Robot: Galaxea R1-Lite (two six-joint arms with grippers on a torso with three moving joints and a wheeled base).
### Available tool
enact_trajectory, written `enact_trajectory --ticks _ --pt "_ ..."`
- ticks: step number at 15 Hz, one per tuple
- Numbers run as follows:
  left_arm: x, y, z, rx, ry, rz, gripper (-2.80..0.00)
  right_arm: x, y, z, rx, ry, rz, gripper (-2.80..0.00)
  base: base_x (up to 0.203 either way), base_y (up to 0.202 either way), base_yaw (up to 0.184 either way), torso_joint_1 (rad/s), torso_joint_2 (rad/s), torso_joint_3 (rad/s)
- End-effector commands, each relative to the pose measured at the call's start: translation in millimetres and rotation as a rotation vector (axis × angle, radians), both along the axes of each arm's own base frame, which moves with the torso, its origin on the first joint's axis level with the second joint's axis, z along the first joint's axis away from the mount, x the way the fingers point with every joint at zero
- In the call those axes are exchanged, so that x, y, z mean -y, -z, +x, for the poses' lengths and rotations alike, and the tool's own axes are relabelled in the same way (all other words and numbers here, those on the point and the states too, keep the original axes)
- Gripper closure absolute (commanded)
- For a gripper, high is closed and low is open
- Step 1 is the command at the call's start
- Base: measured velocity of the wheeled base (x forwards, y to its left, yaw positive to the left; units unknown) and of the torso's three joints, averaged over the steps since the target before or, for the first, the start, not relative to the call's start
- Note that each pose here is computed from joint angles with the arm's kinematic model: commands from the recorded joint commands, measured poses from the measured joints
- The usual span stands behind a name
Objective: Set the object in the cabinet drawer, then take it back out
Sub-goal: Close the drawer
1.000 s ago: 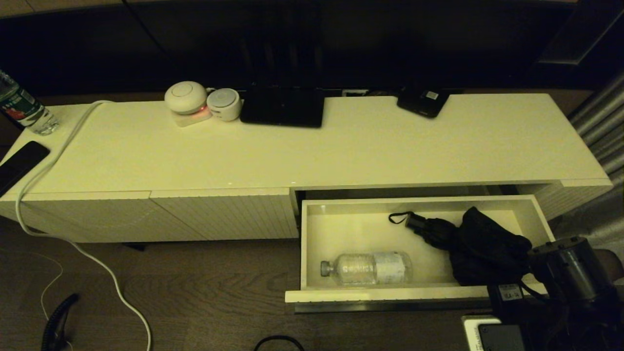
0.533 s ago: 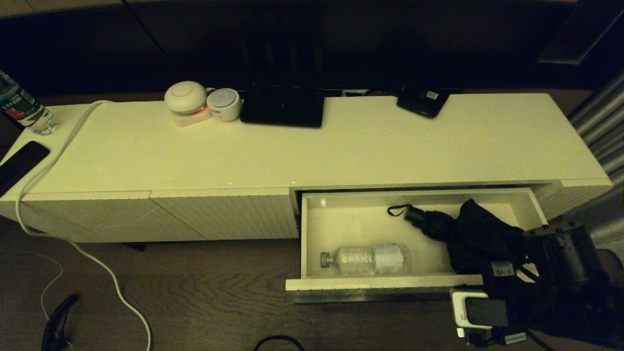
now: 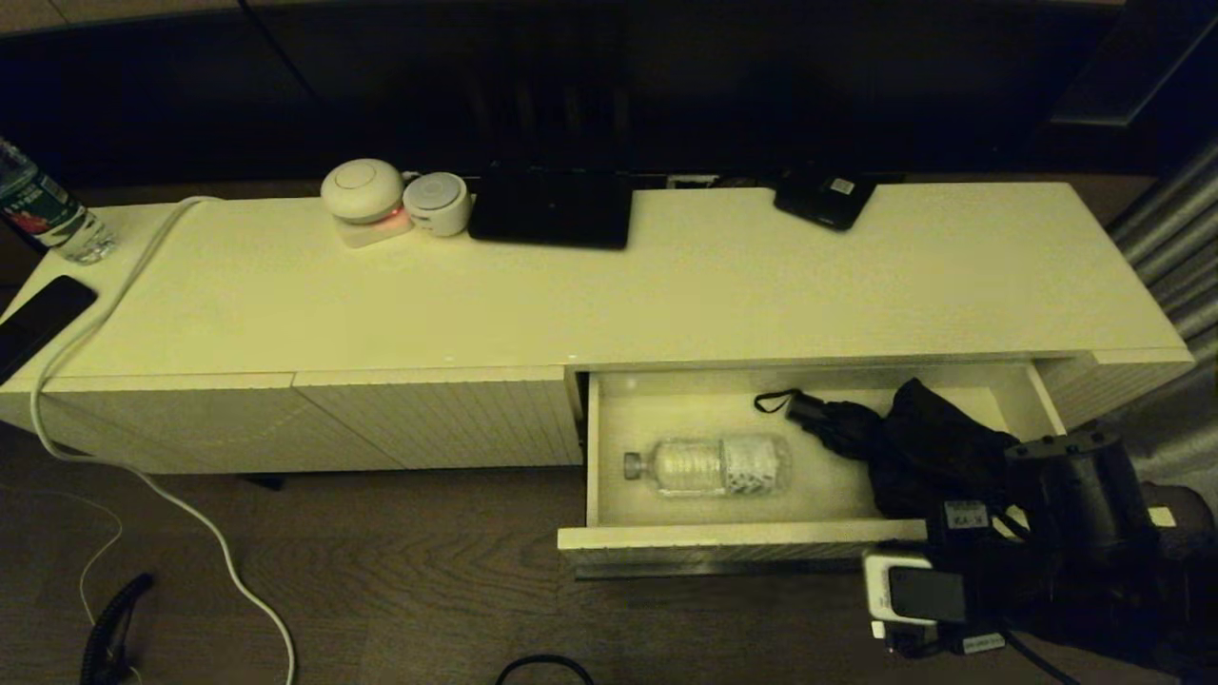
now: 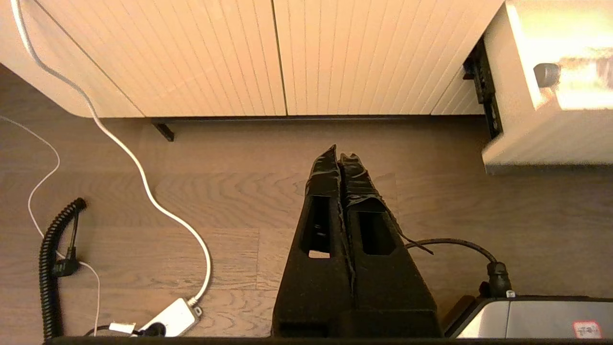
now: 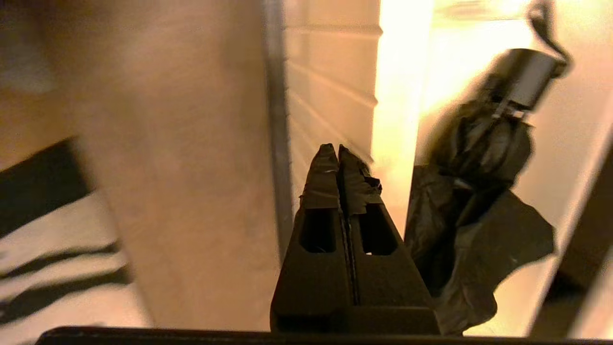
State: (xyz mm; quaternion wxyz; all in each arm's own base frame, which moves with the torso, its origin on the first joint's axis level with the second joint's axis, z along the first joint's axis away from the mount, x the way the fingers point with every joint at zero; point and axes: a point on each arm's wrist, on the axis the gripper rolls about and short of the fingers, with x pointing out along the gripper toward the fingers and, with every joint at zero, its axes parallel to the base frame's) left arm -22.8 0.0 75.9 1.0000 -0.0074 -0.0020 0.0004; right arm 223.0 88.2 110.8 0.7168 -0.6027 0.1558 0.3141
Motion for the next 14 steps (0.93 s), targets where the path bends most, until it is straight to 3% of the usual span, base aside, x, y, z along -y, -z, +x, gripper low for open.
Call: enact_trajectory --ticks 1,14 --pt "0 0 0 0.000 -0.001 0.000 0.00 -5 4 11 0.045 -0.004 0.011 0.00 0.000 0.000 0.000 0.000 0.00 0.000" --pt "0 0 0 -0.001 -0.001 0.000 0.00 -19 -16 58 0.318 0.008 0.114 0.00 0.000 0.000 0.000 0.000 0.00 0.000"
